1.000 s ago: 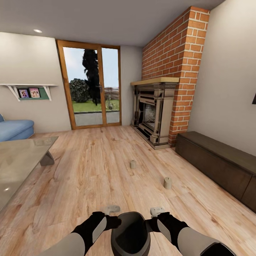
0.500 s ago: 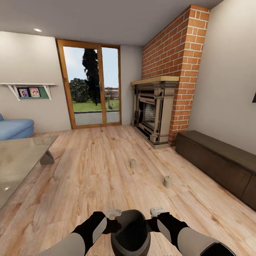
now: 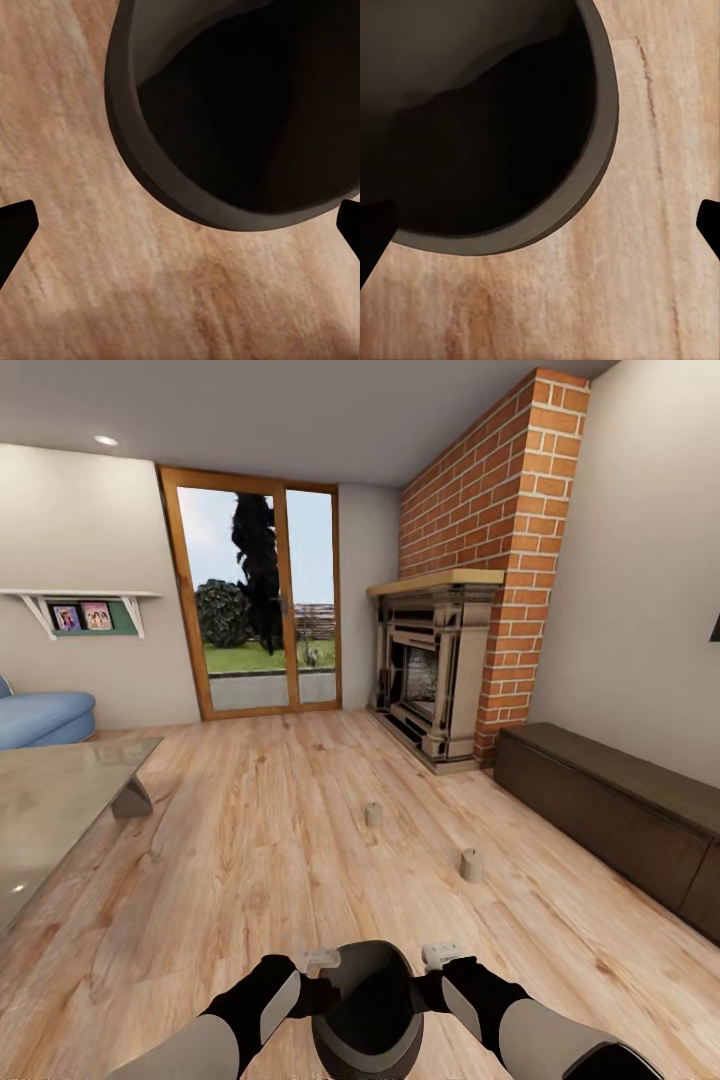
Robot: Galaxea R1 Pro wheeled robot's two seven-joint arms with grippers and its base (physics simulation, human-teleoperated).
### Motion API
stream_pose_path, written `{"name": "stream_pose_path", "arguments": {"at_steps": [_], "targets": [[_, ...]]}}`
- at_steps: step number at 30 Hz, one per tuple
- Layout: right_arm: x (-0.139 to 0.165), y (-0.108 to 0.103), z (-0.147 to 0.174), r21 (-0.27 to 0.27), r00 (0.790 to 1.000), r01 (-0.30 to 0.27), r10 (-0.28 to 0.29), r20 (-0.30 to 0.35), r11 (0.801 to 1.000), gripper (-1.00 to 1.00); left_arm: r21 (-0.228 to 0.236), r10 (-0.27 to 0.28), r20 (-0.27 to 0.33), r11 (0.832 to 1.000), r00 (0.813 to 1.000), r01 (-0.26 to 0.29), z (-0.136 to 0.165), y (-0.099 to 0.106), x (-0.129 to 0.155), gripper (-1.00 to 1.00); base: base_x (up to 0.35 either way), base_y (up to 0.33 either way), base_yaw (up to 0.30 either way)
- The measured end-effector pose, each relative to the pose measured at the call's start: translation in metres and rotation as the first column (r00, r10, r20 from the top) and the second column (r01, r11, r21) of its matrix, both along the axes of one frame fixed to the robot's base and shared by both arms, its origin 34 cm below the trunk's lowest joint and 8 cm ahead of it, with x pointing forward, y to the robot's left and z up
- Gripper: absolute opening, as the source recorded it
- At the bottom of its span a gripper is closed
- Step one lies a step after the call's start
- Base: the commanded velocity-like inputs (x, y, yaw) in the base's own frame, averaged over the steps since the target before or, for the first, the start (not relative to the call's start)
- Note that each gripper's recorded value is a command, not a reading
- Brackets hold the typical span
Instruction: Place each of the two pumpkins and all three candles from the living room inside a cabinet in the living room (use any cabinet), then make sure every cabinet is closed, and position the cauldron so it is next to a table in the living room.
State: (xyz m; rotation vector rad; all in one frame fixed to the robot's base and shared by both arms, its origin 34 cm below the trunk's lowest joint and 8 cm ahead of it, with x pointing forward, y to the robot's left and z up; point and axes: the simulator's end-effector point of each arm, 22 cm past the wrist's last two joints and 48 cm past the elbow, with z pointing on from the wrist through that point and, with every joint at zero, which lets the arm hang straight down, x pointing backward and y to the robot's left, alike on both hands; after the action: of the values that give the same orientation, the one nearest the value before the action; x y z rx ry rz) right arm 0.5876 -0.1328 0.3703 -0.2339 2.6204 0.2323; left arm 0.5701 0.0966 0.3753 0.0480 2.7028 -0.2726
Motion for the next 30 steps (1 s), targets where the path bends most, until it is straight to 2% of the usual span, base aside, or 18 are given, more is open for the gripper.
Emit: {"name": "stream_pose_path", "arguments": {"at_steps": [6, 15, 22, 30], "targets": [[0.000, 0.000, 0.000, -0.001, 1.000, -0.001, 0.001, 0.000, 1.000, 1.00, 0.000, 0.001, 0.003, 1.000, 1.000, -0.001, 0.000, 0.000, 0.001, 1.00, 0.051, 0.000, 0.000], [0.000, 0.000, 0.000, -0.001, 1.000, -0.001, 0.001, 0.001, 1.000, 1.00, 0.000, 0.001, 0.004, 1.000, 1.000, -0.001, 0.001, 0.000, 0.001, 1.00, 0.251, 0.000, 0.000], [0.000, 0.000, 0.000, -0.001, 1.000, -0.001, 0.001, 0.001, 1.000, 1.00, -0.001, 0.001, 0.005, 1.000, 1.000, -0.001, 0.000, 0.000, 0.001, 1.00, 0.038, 0.000, 0.000], [-0.005, 0.000, -0.018, 0.000, 1.000, 0.000, 0.000, 0.001, 1.000, 1.00, 0.000, 0.001, 0.003, 1.000, 1.000, -0.001, -0.018, 0.000, -0.004, 1.00, 0.003, 0.000, 0.000]]}}
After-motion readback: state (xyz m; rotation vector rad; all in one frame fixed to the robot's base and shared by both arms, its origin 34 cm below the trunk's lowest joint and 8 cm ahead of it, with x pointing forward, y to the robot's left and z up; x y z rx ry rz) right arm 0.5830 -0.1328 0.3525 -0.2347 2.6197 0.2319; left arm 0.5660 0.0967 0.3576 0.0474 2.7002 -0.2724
